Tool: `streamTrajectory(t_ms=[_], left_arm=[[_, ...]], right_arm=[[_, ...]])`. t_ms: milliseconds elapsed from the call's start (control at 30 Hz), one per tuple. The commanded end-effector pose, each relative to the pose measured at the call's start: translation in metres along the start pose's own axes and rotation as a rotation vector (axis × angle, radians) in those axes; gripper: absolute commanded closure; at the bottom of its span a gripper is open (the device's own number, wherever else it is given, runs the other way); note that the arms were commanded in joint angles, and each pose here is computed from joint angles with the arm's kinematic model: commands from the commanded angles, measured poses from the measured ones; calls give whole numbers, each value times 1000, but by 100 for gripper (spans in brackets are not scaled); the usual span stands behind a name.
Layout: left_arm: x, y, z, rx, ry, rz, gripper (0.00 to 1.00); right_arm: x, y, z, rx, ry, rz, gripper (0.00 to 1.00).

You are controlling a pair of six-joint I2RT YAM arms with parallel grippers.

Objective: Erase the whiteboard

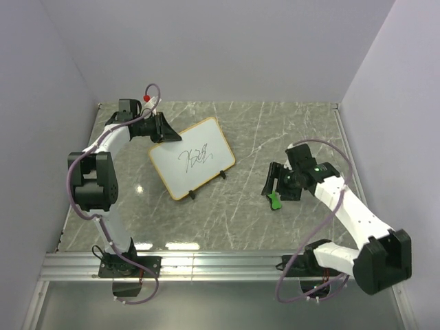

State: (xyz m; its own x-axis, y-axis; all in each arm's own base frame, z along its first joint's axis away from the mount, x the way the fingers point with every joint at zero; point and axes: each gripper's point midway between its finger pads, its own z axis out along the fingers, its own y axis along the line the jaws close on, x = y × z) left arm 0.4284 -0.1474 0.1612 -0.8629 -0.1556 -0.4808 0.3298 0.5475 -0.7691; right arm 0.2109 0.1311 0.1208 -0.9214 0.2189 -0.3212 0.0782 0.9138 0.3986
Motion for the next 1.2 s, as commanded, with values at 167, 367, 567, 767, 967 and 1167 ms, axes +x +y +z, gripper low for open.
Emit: streamTrajectory(t_ms=[167,367,567,767,967,1167], left_arm=[[6,-11,-15,-56,-34,42,83],[18,-4,-16,-90,-37,29,90],[20,1,-17,-119,-47,35,93],[25,5,-19,-145,-52,41,96],[35,7,-22,-160,-49,35,98],[43,10,-26,-193,-65,25,100]], right_arm=[[-26,-33,45,202,-39,-7,29],[-30,-57,68,307,-41,-38,31],[-19,-55,89,307,5,-60,35],[3,-56,109,327,67,-81,47],[8,-60,111,348,78,-71,81],[-16,-31,90,296,30,-81,100]])
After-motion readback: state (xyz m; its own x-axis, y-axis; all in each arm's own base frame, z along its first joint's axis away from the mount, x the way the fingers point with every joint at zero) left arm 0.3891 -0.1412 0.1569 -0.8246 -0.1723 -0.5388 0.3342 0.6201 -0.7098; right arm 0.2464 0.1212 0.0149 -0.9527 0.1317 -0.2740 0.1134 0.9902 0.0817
